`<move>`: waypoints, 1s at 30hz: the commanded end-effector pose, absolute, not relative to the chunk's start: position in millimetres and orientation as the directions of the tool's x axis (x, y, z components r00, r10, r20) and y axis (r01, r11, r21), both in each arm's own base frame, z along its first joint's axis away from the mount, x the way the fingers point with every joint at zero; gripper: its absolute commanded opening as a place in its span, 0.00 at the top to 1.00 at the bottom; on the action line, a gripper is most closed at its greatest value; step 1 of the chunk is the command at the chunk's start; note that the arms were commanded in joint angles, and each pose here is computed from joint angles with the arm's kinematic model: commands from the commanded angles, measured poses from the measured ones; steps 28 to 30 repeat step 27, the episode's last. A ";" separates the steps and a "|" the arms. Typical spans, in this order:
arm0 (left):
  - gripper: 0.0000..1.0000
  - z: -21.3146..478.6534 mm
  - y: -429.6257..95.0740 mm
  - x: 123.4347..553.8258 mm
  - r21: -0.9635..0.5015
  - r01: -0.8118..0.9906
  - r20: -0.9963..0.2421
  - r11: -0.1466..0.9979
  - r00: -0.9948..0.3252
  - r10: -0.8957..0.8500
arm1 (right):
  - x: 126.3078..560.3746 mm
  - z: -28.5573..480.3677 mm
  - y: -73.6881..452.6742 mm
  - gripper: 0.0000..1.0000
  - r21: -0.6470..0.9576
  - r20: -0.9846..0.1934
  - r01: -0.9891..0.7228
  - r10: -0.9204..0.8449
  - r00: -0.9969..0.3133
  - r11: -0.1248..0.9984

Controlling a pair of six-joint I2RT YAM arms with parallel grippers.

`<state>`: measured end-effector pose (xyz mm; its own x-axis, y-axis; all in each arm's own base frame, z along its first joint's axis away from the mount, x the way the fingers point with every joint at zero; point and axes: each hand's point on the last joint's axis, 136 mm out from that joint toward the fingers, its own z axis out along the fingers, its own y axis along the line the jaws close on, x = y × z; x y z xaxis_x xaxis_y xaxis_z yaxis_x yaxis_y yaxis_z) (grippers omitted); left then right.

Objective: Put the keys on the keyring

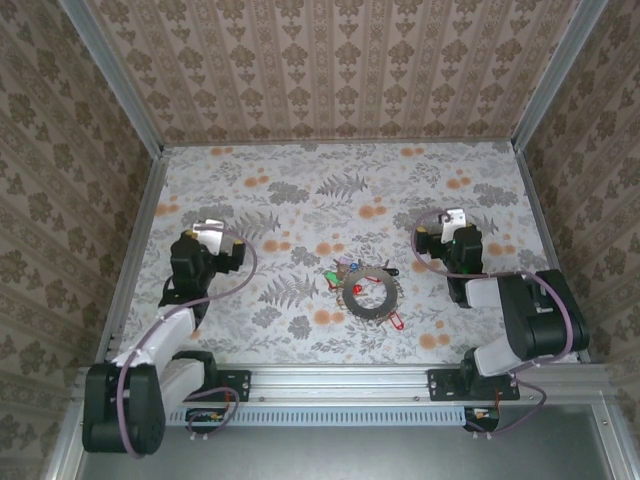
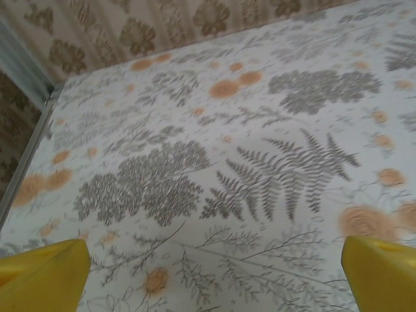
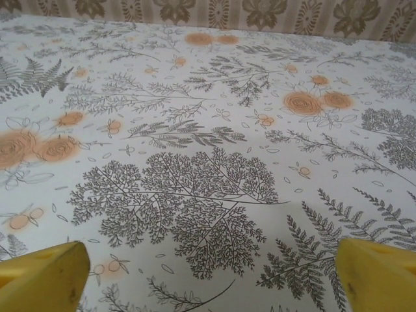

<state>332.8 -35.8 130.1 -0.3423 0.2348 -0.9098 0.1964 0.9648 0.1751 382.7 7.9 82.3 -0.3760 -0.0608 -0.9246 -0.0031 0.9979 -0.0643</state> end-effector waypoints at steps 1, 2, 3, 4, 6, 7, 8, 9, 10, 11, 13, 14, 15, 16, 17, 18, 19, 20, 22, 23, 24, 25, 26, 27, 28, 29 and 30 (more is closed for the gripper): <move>0.00 135.6 -33.5 350.3 0.160 0.184 -0.943 0.970 -0.262 0.205 | 396.2 100.0 2.8 0.01 -0.028 -0.947 0.041 -0.013 -0.320 0.999; 0.00 130.1 -34.8 354.7 0.154 0.199 -0.944 0.968 -0.259 0.203 | 400.7 99.2 -3.9 0.00 -0.018 -0.944 0.075 0.007 -0.331 0.997; 0.00 127.2 -36.4 360.3 0.154 0.216 -0.947 0.964 -0.245 0.206 | 398.8 97.4 -7.0 0.00 -0.002 -0.938 0.080 0.026 -0.345 0.997; 0.00 126.3 -38.7 364.2 0.150 0.233 -0.948 0.961 -0.243 0.207 | 398.9 97.5 -9.6 0.00 -0.002 -0.940 0.094 0.030 -0.339 0.996; 0.00 122.7 -38.2 376.6 0.086 0.262 -0.954 0.961 -0.256 0.155 | 398.4 98.2 -9.8 0.00 -0.002 -0.941 0.095 0.030 -0.338 0.995; 0.00 116.6 -42.1 380.2 0.064 0.301 -0.955 0.952 -0.259 0.146 | 398.8 97.9 -9.3 0.00 -0.004 -0.941 0.093 0.028 -0.337 0.996; 0.00 111.9 -39.4 386.5 0.060 0.298 -0.956 0.953 -0.256 0.140 | 398.6 98.2 -9.3 0.00 -0.005 -0.941 0.094 0.028 -0.339 0.996; 0.00 107.2 -31.6 389.3 0.031 0.266 -0.947 0.964 -0.301 0.114 | 399.0 98.7 -8.8 0.00 -0.005 -0.942 0.093 0.027 -0.336 0.996; 0.00 107.6 -29.8 390.9 0.018 0.263 -0.946 0.965 -0.307 0.102 | 398.9 98.7 -8.8 0.00 -0.006 -0.941 0.093 0.026 -0.337 0.996; 0.00 105.6 -27.9 393.0 0.015 0.254 -0.945 0.967 -0.312 0.097 | 398.9 98.6 -8.6 0.01 -0.006 -0.941 0.092 0.026 -0.337 0.996; 0.00 99.7 -24.9 395.5 0.033 0.228 -0.951 0.973 -0.293 0.101 | 398.9 98.8 -8.6 0.00 -0.006 -0.941 0.092 0.026 -0.337 0.996; 0.00 96.8 -22.9 394.3 0.023 0.220 -0.946 0.975 -0.310 0.092 | 398.8 98.5 -8.7 0.00 -0.006 -0.941 0.092 0.026 -0.338 0.996; 0.00 95.7 -18.8 395.0 0.022 0.194 -0.940 0.981 -0.329 0.087 | 398.7 98.4 -8.7 0.00 -0.006 -0.941 0.092 0.026 -0.338 0.996; 0.00 97.0 -19.2 396.6 0.034 0.186 -0.944 0.982 -0.318 0.093 | 398.8 98.1 -8.7 0.00 -0.006 -0.941 0.092 0.026 -0.339 0.996; 0.00 95.6 -18.5 396.8 0.041 0.175 -0.939 0.984 -0.330 0.097 | 398.8 98.3 -8.7 0.00 -0.006 -0.941 0.092 0.026 -0.338 0.996; 0.00 94.9 -16.5 397.5 0.049 0.152 -0.936 0.987 -0.339 0.099 | 398.8 98.5 -8.4 0.00 -0.006 -0.941 0.092 0.025 -0.338 0.996; 0.00 94.7 -14.2 398.6 0.054 0.135 -0.936 0.989 -0.338 0.097 | 398.8 98.1 -8.6 0.00 -0.006 -0.940 0.092 0.026 -0.339 0.996; 0.00 94.3 -14.1 398.3 0.052 0.133 -0.934 0.990 -0.343 0.095 | 398.8 97.9 -8.7 0.00 -0.006 -0.940 0.092 0.026 -0.339 0.996; 0.00 94.1 -13.8 398.4 0.054 0.131 -0.935 0.990 -0.342 0.097 | 399.3 97.5 -8.5 0.00 -0.006 -0.940 0.091 0.026 -0.342 0.996; 0.00 94.4 -14.1 398.4 0.055 0.130 -0.934 0.990 -0.343 0.097 | 399.2 97.5 -8.5 0.00 -0.006 -0.939 0.091 0.026 -0.342 0.996; 0.00 94.4 -13.2 398.3 0.061 0.122 -0.934 0.991 -0.343 0.100 | 399.6 98.0 -8.4 0.00 -0.006 -0.940 0.091 0.026 -0.340 0.996; 0.00 94.4 -13.3 398.5 0.070 0.114 -0.933 0.991 -0.344 0.106 | 399.3 98.2 -8.6 0.00 -0.006 -0.940 0.091 0.026 -0.340 0.996; 0.00 94.4 -13.3 398.5 0.074 0.110 -0.932 0.991 -0.345 0.108 | 398.7 97.8 -8.5 0.00 -0.006 -0.940 0.091 0.026 -0.340 0.996; 0.00 94.5 -13.3 398.5 0.073 0.110 -0.933 0.991 -0.344 0.107 | 398.8 98.2 -8.4 0.00 -0.006 -0.941 0.091 0.026 -0.338 0.996; 0.00 94.5 -13.3 398.5 0.073 0.110 -0.933 0.991 -0.344 0.107 | 398.8 98.2 -8.4 0.00 -0.006 -0.941 0.091 0.026 -0.338 0.996; 0.00 94.5 -13.3 398.5 0.073 0.110 -0.933 0.991 -0.344 0.107 | 398.8 98.2 -8.4 0.00 -0.006 -0.941 0.091 0.026 -0.338 0.996; 0.00 94.5 -13.3 398.5 0.073 0.110 -0.933 0.991 -0.344 0.107 | 398.8 98.2 -8.4 0.00 -0.006 -0.941 0.091 0.026 -0.338 0.996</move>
